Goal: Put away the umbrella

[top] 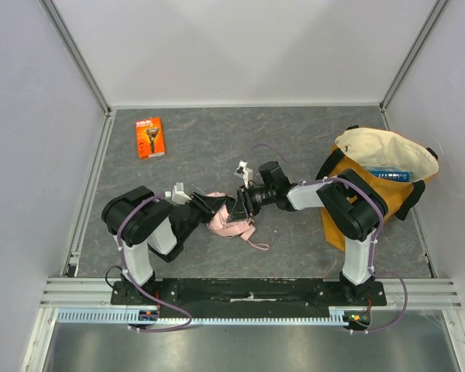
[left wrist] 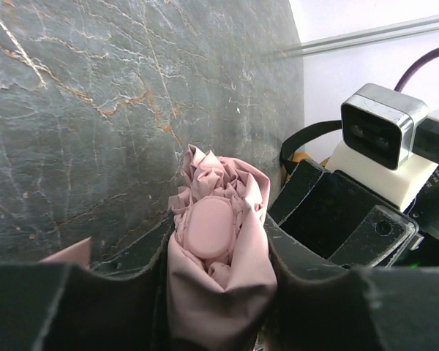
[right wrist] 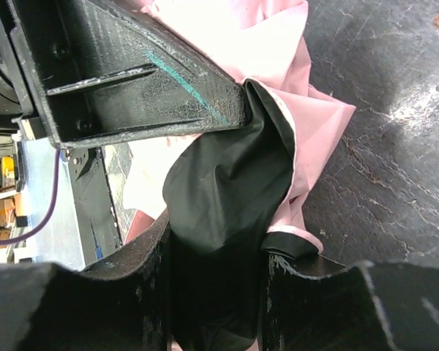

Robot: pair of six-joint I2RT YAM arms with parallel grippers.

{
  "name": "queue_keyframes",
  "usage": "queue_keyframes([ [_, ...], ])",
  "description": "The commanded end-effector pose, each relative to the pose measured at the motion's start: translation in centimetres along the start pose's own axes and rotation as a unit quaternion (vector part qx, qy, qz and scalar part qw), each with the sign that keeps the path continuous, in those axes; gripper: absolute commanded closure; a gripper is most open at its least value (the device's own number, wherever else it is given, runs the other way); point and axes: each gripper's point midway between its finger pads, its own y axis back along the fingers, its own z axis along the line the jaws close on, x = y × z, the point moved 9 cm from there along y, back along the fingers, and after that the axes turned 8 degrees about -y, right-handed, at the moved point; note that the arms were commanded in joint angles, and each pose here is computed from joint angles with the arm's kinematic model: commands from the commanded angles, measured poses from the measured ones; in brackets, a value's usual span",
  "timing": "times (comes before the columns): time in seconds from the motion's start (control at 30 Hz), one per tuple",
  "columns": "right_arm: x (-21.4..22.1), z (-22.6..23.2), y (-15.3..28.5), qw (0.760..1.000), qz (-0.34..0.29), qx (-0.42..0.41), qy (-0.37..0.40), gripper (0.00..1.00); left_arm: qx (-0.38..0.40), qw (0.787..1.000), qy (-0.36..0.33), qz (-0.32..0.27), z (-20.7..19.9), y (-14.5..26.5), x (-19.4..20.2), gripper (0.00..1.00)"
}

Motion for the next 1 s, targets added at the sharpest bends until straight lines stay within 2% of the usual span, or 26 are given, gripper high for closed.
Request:
queue_keyframes([
  [0.0, -2.6, 2.4, 0.0, 0.999, -0.019, 0.006, 0.048, 1.0, 0.093, 0.993, -0.047, -0.047, -2.9, 0.3, -1.5, 0.98],
  [0.1, -2.4, 2.3, 0.4, 0.997, -0.025, 0.063, 0.023, 0.83, 0.113, 0.991, -0.046, -0.06, -4.0, 0.6, -2.0, 0.98],
  [0.17, -2.6, 2.6, 1.0, 0.994, -0.042, 0.105, 0.007, 0.55, 0.128, 0.988, -0.047, -0.073, -4.9, 0.7, -2.6, 0.98],
  [0.27, -3.3, 3.7, 2.4, 0.982, -0.085, 0.165, -0.037, 0.35, 0.149, 0.984, -0.042, -0.084, -6.0, 0.8, -3.2, 0.98],
  [0.3, -3.4, 4.1, 2.8, 0.979, -0.087, 0.178, -0.048, 0.25, 0.154, 0.984, -0.036, -0.087, -6.4, 0.8, -3.4, 0.98],
  [0.33, -3.5, 4.5, 3.3, 0.975, -0.09, 0.193, -0.063, 0.19, 0.16, 0.982, -0.03, -0.09, -6.8, 0.7, -3.5, 0.98],
  [0.43, -3.5, 5.6, 4.8, 0.963, -0.095, 0.236, -0.092, 0.12, 0.186, 0.977, -0.023, -0.1, -8.2, 0.6, -4.2, 0.98],
  [0.53, -3.7, 7.5, 6.5, 0.957, -0.129, 0.243, -0.096, 0.02, 0.209, 0.971, -0.026, -0.111, -9.4, 0.5, -5.0, 0.98],
  [0.7, -2.9, 10.7, 9.2, 0.95, -0.185, 0.217, -0.124, 0.02, 0.242, 0.961, -0.021, -0.134, -11.2, 0.4, -6.5, 0.98],
  [0.8, -1.9, 12.2, 10.4, 0.946, -0.23, 0.175, -0.143, 0.02, 0.267, 0.951, -0.023, -0.154, -12.8, 0.5, -7.8, 0.98],
  [0.87, -1.3, 13.5, 11.1, 0.944, -0.27, 0.125, -0.14, 0.03, 0.287, 0.943, -0.021, -0.167, -14.0, 0.5, -8.6, 0.98],
  [0.97, -1.0, 15.9, 11.7, 0.941, -0.323, 0.042, -0.096, 0.11, 0.316, 0.932, -0.009, -0.178, -15.9, 0.5, -9.4, 0.98],
])
